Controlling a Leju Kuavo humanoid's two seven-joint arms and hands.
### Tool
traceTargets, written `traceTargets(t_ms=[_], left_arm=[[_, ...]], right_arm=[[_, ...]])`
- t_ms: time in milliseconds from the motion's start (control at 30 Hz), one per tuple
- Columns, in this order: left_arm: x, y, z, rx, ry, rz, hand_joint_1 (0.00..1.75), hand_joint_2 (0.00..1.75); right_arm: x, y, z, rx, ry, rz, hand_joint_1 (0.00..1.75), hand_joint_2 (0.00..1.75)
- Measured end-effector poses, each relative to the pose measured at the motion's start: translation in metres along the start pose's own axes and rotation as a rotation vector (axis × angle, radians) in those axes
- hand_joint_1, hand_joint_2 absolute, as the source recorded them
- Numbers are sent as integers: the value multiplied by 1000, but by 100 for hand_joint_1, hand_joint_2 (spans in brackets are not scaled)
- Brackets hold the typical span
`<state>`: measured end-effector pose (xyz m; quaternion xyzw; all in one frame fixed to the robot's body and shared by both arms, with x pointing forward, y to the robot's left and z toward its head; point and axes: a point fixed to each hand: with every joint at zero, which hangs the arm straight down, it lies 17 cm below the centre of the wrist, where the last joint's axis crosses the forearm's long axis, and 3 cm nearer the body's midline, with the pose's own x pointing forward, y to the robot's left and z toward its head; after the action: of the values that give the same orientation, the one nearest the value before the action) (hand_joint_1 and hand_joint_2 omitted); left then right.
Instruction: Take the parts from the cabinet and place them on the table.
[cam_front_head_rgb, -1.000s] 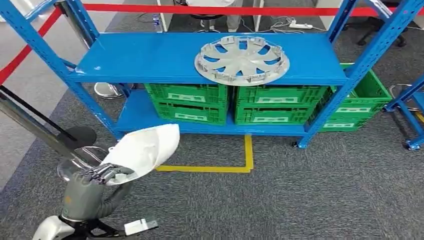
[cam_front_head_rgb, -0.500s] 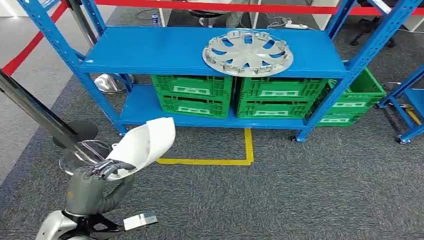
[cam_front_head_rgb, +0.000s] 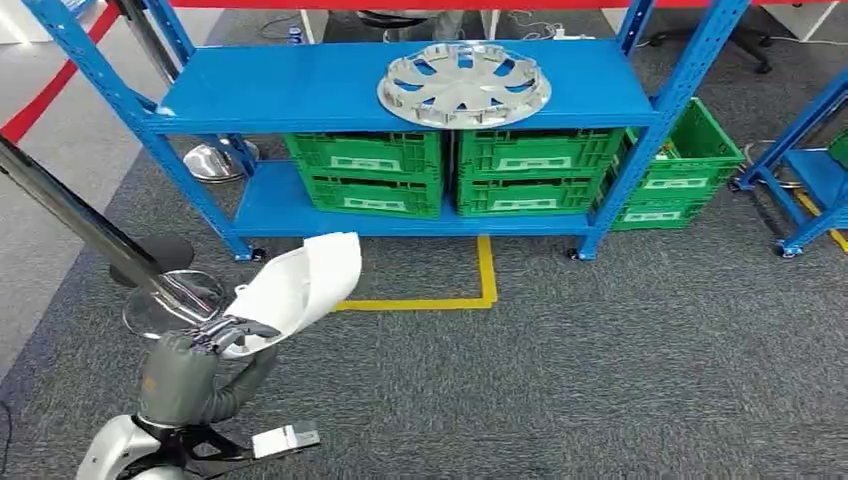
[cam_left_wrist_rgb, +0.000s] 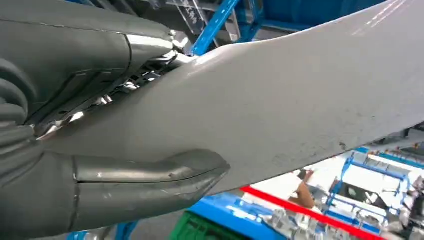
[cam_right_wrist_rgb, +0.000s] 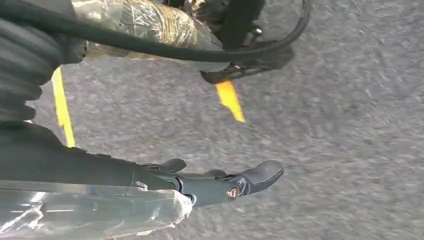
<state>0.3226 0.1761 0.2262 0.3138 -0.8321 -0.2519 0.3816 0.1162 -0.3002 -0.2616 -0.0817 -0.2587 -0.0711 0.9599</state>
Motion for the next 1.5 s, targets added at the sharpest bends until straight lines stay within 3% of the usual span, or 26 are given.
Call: traceTargets(t_ms=[1500], left_arm=[[-4, -20, -2, -57, 44, 187, 175, 175]], right_arm=[[-5, 5, 3, 0, 0, -14, 0, 175]])
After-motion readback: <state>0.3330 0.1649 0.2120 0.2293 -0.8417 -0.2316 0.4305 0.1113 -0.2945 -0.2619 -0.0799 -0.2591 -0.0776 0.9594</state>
